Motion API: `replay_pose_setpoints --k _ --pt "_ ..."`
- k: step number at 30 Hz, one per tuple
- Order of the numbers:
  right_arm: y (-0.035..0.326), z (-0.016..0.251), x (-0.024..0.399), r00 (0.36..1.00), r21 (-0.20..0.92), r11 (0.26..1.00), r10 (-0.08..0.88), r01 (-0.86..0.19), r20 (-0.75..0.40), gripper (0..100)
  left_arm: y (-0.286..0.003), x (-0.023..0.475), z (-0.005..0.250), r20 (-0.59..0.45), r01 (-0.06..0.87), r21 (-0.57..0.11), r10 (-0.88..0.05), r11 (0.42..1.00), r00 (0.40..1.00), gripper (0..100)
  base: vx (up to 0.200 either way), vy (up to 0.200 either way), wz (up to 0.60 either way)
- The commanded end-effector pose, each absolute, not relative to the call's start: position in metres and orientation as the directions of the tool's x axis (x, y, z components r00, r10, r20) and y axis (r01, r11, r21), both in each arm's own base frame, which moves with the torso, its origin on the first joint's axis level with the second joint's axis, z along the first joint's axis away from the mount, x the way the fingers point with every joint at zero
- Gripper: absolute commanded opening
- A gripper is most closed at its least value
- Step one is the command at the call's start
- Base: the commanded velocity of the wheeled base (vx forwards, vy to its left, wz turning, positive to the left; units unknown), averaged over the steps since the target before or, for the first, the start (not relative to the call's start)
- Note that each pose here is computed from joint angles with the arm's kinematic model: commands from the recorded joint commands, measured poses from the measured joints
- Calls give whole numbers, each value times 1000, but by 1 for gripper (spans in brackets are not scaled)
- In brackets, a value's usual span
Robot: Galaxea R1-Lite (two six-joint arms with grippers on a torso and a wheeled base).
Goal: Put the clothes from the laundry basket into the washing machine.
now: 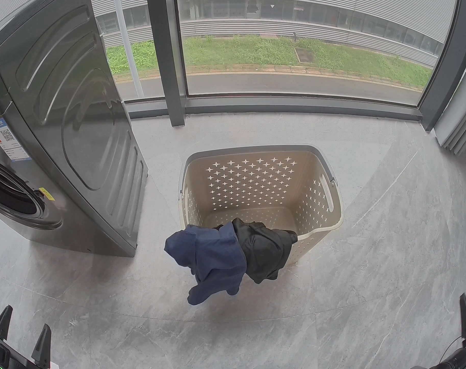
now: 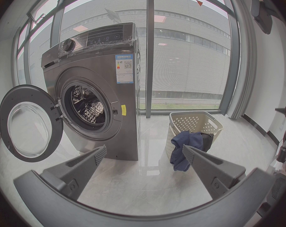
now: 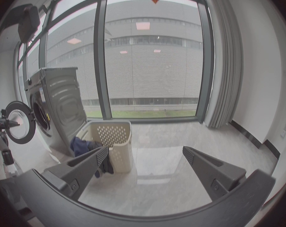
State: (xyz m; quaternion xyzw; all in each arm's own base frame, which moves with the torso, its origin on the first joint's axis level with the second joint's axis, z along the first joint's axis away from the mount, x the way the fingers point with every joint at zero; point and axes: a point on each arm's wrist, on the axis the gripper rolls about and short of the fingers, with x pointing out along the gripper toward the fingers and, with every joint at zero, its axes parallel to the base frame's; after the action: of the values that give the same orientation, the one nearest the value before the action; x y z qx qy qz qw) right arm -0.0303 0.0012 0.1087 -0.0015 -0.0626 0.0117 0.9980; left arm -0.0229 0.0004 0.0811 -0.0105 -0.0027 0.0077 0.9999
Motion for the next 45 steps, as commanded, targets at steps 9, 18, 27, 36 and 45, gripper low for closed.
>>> replay_pose_setpoints --k 9,18,27,36,45 --pt "9 154 65 923 230 958 237 -170 -304 100 0 -23 76 2 -15 -20 15 1000 1000 100 0 0 0" --pt "44 133 125 828 219 942 328 -253 -455 100 0 -23 76 2 -15 -23 15 1000 1000 100 0 0 0" --pt "76 120 152 822 220 945 320 -242 -471 100 0 -23 76 2 -14 -25 14 1000 1000 100 0 0 0" --pt "109 111 177 803 210 947 319 -245 -503 100 0 -23 76 2 -14 -25 14 1000 1000 100 0 0 0" --pt "126 100 201 812 212 952 300 -221 -500 100 0 -23 76 2 -14 -25 14 1000 1000 100 0 0 0"
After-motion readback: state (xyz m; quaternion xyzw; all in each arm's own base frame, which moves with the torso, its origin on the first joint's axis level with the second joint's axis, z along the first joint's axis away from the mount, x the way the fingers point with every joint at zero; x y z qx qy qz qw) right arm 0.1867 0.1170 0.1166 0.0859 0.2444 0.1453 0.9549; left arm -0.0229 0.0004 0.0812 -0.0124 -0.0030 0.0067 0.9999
